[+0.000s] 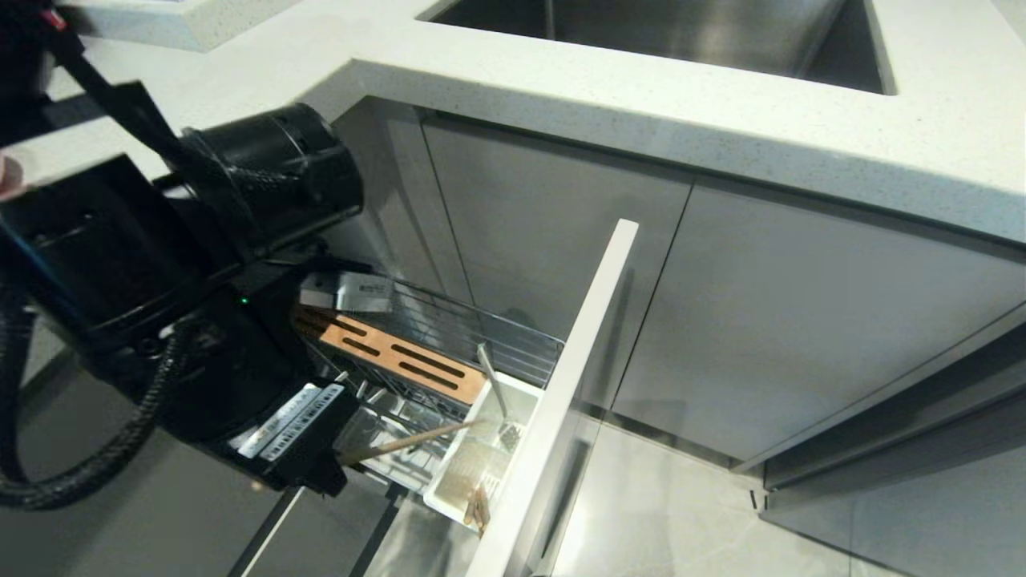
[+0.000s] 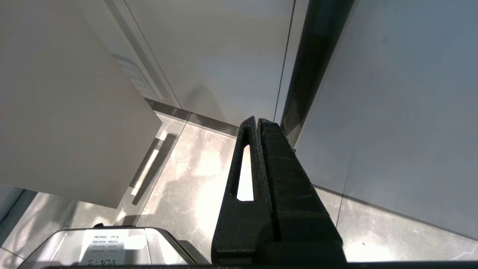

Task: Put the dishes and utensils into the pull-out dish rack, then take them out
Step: Take the chopsticks out of the cupboard

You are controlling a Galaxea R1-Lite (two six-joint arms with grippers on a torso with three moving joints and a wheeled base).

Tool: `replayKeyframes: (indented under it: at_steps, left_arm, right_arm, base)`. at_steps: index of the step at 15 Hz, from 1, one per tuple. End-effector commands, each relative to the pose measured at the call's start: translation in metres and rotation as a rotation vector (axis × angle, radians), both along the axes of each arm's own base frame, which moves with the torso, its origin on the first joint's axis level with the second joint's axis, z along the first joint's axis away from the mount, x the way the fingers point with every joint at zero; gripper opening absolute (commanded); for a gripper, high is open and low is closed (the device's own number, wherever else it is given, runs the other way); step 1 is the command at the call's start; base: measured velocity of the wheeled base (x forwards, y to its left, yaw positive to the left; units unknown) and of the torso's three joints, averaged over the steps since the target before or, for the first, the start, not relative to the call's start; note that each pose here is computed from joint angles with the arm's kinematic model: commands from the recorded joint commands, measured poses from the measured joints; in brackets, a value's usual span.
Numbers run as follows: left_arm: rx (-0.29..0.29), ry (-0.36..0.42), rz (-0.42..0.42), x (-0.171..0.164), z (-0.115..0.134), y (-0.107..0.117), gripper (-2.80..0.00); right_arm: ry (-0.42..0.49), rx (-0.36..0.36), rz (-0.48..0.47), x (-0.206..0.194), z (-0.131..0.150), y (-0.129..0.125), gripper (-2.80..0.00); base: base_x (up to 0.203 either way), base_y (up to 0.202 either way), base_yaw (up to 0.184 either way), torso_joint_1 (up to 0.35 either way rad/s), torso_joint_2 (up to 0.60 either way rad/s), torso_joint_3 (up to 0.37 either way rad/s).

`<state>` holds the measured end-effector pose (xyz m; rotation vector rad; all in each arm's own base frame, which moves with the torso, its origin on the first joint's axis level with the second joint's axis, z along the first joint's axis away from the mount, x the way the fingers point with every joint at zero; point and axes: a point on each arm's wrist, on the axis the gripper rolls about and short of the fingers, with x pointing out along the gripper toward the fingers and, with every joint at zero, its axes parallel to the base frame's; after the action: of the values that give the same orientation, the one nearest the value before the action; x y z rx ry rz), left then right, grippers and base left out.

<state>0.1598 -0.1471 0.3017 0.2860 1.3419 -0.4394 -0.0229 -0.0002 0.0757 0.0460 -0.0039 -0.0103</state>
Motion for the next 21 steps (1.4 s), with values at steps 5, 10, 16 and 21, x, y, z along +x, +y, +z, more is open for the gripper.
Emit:
replayKeyframes:
  at_steps: [5, 10, 16, 21]
  left_arm:
    - [-0.181, -0.232, -0.023, -0.061, 0.054, 0.05, -2.8]
    - [-0.318, -0.446, 0.03, -0.097, 0.078, 0.088, -2.8]
    - [-0.677, -0.639, 0.26, -0.096, 0.109, 0.091, -2.8]
    - [-0.674, -0.858, 0.5, -0.091, 0.121, 0.103, -2.8]
  right_arm:
    - [0.001, 0.0, 0.0, 0.0, 0.0, 0.0, -2.8]
    - [0.001, 0.0, 0.001, 0.0, 0.0, 0.0, -2.8]
    - [0.001, 0.0, 0.0, 0.0, 0.0, 0.0, -2.8]
    - [0.001, 0.0, 0.0, 0.0, 0.0, 0.0, -2.8]
  base:
    - [0.0, 0.0, 0.0, 0.0, 0.0, 0.0]
    - [0.0, 0.0, 0.0, 0.0, 0.0, 0.0]
    - [0.0, 0.0, 0.0, 0.0, 0.0, 0.0]
    - [0.0, 0.0, 0.0, 0.0, 0.0, 0.0]
